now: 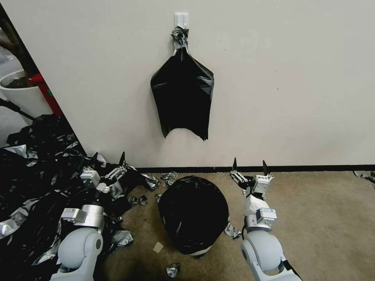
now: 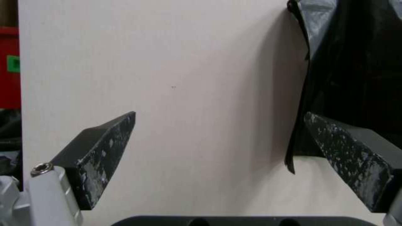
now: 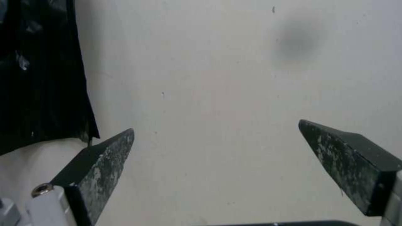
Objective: Place a trash bag onto the trash bin.
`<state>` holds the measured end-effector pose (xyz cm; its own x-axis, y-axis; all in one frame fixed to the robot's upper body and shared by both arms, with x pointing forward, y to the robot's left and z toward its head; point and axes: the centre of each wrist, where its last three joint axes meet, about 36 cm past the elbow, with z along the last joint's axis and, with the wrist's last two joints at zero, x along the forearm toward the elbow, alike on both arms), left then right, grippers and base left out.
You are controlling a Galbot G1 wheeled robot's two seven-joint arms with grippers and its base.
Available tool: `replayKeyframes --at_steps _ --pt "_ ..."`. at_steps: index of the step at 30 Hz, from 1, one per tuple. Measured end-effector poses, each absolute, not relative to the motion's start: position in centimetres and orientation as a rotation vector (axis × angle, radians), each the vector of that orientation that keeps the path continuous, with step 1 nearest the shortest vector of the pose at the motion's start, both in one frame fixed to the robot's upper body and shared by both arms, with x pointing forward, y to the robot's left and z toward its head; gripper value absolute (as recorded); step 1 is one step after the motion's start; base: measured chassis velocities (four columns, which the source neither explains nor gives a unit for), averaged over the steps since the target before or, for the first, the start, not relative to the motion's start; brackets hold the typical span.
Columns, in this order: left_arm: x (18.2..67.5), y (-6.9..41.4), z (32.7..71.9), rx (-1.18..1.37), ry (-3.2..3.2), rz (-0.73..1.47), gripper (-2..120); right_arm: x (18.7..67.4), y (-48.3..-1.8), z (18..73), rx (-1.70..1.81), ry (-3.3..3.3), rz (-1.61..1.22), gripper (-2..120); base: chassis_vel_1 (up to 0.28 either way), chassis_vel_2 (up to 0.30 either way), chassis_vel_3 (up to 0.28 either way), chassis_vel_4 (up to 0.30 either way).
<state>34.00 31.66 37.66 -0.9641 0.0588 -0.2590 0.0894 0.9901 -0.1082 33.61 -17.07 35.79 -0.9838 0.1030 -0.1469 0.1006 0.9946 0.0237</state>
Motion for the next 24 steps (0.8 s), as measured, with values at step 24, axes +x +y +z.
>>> replayKeyframes --at_steps 24 --pt "34.03 31.66 37.59 0.118 2.881 -0.176 100 33.64 -17.01 35.89 0.15 2.991 0.026 100 0.0 0.0 0.0 0.0"
